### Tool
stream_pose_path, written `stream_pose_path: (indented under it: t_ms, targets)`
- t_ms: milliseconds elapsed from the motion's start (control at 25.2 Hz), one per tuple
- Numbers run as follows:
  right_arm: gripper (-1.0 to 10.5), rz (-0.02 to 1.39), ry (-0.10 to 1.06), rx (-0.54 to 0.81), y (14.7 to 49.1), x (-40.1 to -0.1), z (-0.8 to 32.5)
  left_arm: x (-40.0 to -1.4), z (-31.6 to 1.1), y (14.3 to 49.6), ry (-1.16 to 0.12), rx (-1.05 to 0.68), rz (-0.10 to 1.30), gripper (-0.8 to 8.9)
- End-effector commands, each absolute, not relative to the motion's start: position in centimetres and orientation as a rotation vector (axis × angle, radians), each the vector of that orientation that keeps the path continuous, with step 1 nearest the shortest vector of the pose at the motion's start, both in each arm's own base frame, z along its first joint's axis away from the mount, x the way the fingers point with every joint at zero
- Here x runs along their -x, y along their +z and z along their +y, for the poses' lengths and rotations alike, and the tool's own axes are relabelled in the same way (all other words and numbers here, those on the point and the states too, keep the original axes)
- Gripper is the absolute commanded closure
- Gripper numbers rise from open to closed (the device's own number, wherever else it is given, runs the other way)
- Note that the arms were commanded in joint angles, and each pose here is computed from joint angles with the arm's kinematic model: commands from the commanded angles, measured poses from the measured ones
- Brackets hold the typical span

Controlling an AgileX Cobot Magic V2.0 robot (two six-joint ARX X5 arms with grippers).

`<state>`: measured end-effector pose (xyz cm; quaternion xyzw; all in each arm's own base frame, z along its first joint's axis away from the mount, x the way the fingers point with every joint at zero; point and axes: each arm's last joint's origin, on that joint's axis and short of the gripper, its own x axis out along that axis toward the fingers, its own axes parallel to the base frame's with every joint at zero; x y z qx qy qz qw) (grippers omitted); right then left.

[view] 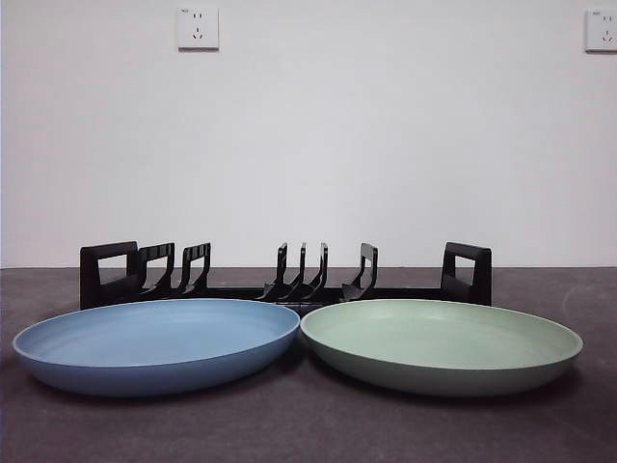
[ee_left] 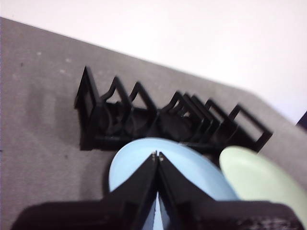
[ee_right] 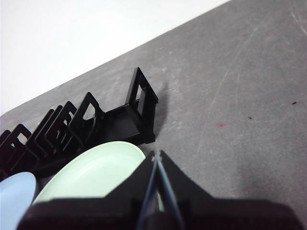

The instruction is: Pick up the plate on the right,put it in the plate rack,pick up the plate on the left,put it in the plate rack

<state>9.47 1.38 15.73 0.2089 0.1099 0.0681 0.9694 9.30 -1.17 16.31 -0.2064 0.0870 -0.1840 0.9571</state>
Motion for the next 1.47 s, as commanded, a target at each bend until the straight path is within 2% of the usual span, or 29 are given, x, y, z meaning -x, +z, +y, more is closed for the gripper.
stream_pose_path:
  t_ms: [40,277,515,753,832,951,1070,1110,1189,1229,1268,1348,1467]
  targets:
    - [9.6,0.212,0.136,-0.439,16.9,-9.5,1.4,-9.2,-1.1,17.1,-0.358,0.501,0.179,8.19]
    - [9.6,0.303,0.116,-0.423,18.6,-10.6,1.5,-9.6,-1.0,19.9,-0.31,0.467,0.187,8.19]
    - [9.6,0.429,0.113,-0.35,20.7,-13.2,1.9,-11.3,-1.0,22.8,-0.303,0.315,0.253,8.19]
    - [9.6,0.595,0.201,-0.261,22.4,-16.8,2.6,-14.5,-1.0,25.2,-0.306,0.232,0.363,8.2]
    - [9.6,0.691,0.245,-0.242,22.9,-18.7,3.0,-16.2,-1.1,26.0,-0.313,0.238,0.405,8.2]
    - [9.5,0.803,0.297,-0.211,23.1,-21.3,3.4,-18.2,-1.5,26.7,-0.408,0.339,0.405,8.17]
    - [9.4,0.855,0.368,-0.233,22.9,-23.2,3.9,-19.0,-1.5,26.3,-0.402,0.381,0.431,8.17]
    - [9.3,0.874,0.373,-0.238,22.6,-23.8,4.0,-19.1,-1.6,26.0,-0.402,0.373,0.449,8.16]
    - [8.0,0.912,0.369,-0.238,22.0,-24.8,4.1,-19.3,-1.8,25.5,-0.409,0.329,0.481,8.11]
    - [7.8,0.935,0.366,-0.24,21.6,-25.2,4.2,-19.4,-1.9,25.3,-0.417,0.319,0.494,7.85]
    - [7.8,0.961,0.363,-0.24,21.0,-25.6,4.2,-19.6,-2.2,25.1,-0.428,0.316,0.504,6.94]
    - [7.8,1.007,0.366,-0.231,19.9,-26.1,4.3,-19.8,-2.8,25.2,-0.451,0.308,0.522,5.81]
    - [7.8,1.067,0.412,-0.249,18.5,-26.5,4.5,-20.2,-4.1,26.6,-0.498,0.222,0.524,5.78]
